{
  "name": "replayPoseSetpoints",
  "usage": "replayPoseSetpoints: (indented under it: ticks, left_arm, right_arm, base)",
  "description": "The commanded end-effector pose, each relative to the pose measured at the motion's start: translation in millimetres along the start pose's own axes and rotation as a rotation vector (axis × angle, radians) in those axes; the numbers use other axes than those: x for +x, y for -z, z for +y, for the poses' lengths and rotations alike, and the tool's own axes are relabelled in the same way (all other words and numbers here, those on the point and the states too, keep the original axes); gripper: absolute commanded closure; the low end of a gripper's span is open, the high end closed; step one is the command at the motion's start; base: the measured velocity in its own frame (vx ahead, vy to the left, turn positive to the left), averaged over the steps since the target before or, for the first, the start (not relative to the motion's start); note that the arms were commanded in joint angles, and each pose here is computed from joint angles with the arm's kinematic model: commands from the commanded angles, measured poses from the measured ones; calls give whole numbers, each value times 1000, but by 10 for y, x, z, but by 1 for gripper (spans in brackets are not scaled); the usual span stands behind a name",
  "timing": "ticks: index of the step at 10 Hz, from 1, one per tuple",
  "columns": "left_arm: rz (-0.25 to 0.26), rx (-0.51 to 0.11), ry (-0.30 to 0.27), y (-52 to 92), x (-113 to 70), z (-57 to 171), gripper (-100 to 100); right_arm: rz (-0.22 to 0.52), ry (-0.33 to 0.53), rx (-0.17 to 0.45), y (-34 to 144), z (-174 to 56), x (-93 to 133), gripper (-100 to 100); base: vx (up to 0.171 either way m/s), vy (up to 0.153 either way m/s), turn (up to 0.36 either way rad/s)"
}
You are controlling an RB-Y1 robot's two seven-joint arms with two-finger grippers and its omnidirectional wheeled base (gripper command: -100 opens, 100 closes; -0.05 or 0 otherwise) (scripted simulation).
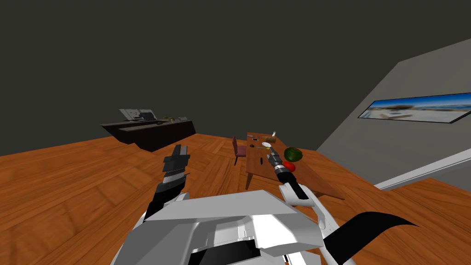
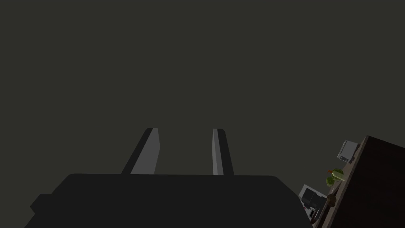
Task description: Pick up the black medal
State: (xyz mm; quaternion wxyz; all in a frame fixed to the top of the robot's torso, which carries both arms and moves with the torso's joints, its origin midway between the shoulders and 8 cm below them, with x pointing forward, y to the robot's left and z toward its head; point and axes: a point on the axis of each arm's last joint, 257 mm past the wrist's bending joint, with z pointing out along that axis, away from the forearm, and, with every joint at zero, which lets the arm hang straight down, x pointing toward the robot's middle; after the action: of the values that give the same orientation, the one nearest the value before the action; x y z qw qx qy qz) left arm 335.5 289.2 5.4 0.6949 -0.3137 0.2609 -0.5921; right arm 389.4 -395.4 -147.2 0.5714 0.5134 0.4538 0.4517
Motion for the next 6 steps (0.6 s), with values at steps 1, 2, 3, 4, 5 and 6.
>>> replayPoseSetpoints:
  ticks: [1, 2, 3, 4, 5, 6]
  left_arm:
    - [0, 0, 0, 0, 0, 0, 0]
    - [0, 0, 0, 0, 0, 0, 0]
    - [0, 0, 0, 0, 0, 0, 0]
    - [0, 0, 0, 0, 0, 0, 0]
    - [0, 0, 0, 0, 0, 0, 0]
    - [0, 0, 0, 0, 0, 0, 0]
  right_arm:
    - [-25, -7, 48, 12, -142, -117, -100]
    - [-61, -19, 96, 18, -294, -307, -100]
    - [-68, -19, 115, 25, -343, -325, -100]
    - [-70, -19, 120, 27, -356, -329, -100]
    - [-110, -34, 172, 51, -520, -532, -100]
    - [-118, -34, 192, 62, -571, -551, -100]
  base:
    - [66, 92, -41]
    - [114, 120, -58]
    - [92, 100, -37]
    - [31, 46, 1]
    - [87, 84, -65]
    - [94, 93, -49]
